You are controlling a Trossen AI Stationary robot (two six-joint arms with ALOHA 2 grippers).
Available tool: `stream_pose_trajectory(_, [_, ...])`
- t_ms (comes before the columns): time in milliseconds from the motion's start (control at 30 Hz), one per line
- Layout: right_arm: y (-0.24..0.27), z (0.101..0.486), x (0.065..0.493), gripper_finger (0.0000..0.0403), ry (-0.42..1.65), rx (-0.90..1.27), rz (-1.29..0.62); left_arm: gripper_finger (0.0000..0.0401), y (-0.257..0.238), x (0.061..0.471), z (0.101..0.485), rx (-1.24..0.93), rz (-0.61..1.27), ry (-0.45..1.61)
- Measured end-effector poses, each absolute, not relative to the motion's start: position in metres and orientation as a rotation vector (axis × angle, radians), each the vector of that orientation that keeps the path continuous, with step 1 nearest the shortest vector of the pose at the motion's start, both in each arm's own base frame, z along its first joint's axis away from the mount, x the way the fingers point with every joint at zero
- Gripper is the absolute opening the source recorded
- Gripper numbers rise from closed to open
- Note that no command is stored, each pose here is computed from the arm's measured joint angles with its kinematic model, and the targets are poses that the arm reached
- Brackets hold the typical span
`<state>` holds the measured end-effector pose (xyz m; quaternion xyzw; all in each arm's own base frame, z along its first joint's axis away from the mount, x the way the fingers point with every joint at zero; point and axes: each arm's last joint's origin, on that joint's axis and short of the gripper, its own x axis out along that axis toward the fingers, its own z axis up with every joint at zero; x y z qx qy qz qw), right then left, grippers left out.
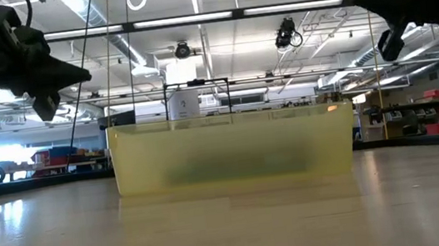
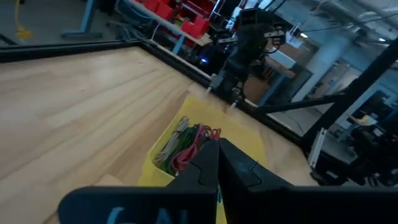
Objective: Pick and place USB-C Cables
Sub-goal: Return to Home Position
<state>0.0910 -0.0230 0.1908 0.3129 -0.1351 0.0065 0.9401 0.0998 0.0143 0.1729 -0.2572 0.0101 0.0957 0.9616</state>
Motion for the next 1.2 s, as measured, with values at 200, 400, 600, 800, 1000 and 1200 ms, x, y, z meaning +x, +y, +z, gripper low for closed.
stream_pose_trajectory(200, [-0.026, 0.191, 0.09, 0.0013, -0.324, 0.691, -0.078, 0.0018, 0.014, 0.1, 0.174, -0.697, 0.19, -0.011])
stream_pose_trajectory(400, [-0.019, 0.19, 0.091, 0.0021, -0.223, 0.486, 0.129, 0.0022, 0.014, 0.1, 0.174, -0.721, 0.19, -0.014])
stream_pose_trajectory(600, [-0.015, 0.187, 0.092, 0.0013, -0.191, 0.204, 0.177, 0.0023, 0.014, 0.1, 0.175, -0.522, 0.175, 0.006])
stream_pose_trajectory(800, [-0.015, 0.171, 0.095, 0.0012, -0.035, 0.193, 0.165, 0.0023, 0.008, 0.101, 0.177, -0.121, 0.009, 0.026])
stream_pose_trajectory(1000, [-0.016, 0.167, 0.099, 0.0014, 0.022, 0.196, 0.174, 0.0023, 0.008, 0.101, 0.176, -0.01, -0.006, 0.033])
stream_pose_trajectory(1200, [-0.016, 0.163, 0.102, 0.0012, 0.063, 0.121, 0.208, 0.0023, 0.007, 0.101, 0.176, 0.052, -0.008, 0.036])
